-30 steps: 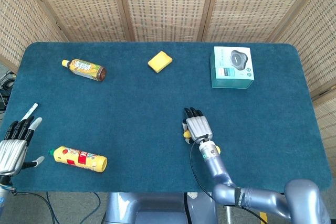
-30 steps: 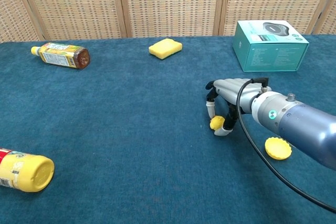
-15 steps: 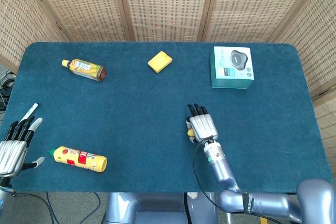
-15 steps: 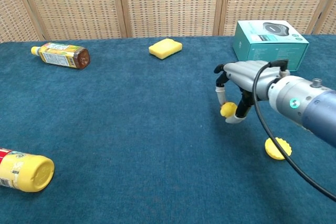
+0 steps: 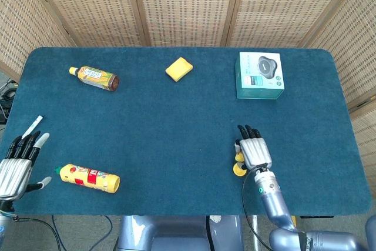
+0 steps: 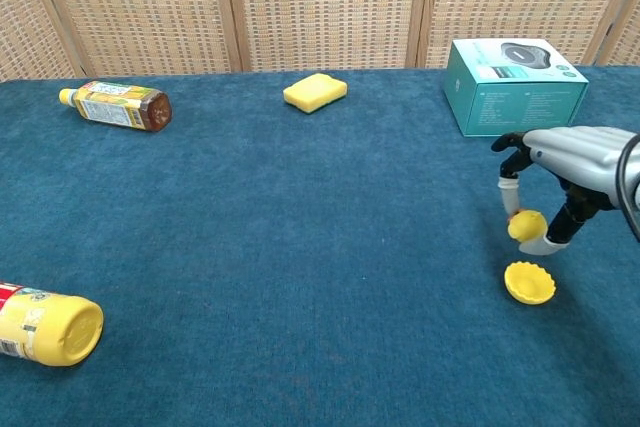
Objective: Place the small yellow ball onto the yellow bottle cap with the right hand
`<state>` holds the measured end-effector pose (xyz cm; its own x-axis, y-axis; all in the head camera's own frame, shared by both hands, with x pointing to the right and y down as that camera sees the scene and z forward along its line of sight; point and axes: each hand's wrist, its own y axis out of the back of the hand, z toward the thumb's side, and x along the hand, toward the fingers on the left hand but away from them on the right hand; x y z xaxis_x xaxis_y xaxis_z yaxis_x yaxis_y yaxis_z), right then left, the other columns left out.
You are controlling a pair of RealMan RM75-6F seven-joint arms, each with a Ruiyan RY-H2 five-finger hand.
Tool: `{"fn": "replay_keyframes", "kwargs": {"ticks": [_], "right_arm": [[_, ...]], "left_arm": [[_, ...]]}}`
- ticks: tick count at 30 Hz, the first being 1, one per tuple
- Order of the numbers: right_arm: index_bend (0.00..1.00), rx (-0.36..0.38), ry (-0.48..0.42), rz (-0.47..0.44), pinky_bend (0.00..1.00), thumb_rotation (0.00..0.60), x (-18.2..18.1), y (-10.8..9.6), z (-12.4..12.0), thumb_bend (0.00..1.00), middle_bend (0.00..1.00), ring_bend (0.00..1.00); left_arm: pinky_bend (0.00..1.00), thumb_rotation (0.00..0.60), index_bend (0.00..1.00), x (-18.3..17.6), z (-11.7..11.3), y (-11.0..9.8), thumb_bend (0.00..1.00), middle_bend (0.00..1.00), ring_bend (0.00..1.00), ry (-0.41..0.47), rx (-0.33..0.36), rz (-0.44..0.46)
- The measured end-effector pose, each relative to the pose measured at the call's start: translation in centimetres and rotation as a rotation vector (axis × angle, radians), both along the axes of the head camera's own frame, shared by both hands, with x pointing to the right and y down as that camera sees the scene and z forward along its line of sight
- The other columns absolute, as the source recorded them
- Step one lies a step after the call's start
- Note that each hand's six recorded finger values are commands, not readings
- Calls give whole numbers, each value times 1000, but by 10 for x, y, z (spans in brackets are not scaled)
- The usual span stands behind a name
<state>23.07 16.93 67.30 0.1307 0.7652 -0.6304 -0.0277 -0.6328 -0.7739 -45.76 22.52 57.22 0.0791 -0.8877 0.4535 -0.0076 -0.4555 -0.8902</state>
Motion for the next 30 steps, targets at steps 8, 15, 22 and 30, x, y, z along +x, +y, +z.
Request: {"fn": "replay_keyframes", "kwargs": {"ticks": [8, 15, 22, 30], "right_arm": [[545, 1, -2, -5, 116, 600, 14, 14, -9, 173, 61, 0], [545, -25, -16, -16, 116, 600, 10, 26, -4, 171, 60, 0], [545, -44, -17, -29, 117, 600, 6, 34, 2, 170, 61, 0], [545, -52, 0, -16, 116, 600, 10, 33, 9, 168, 61, 0]], "left_arm": [[0, 600, 0, 2, 0, 1, 141, 0, 0, 6, -3, 5], [0, 600, 0, 3, 0, 1, 142, 0, 0, 4, -3, 11], [0, 600, 0, 2, -2, 1, 142, 0, 0, 6, 2, 5], [0, 600, 0, 1, -3, 0, 140, 0, 0, 9, 5, 1]]}}
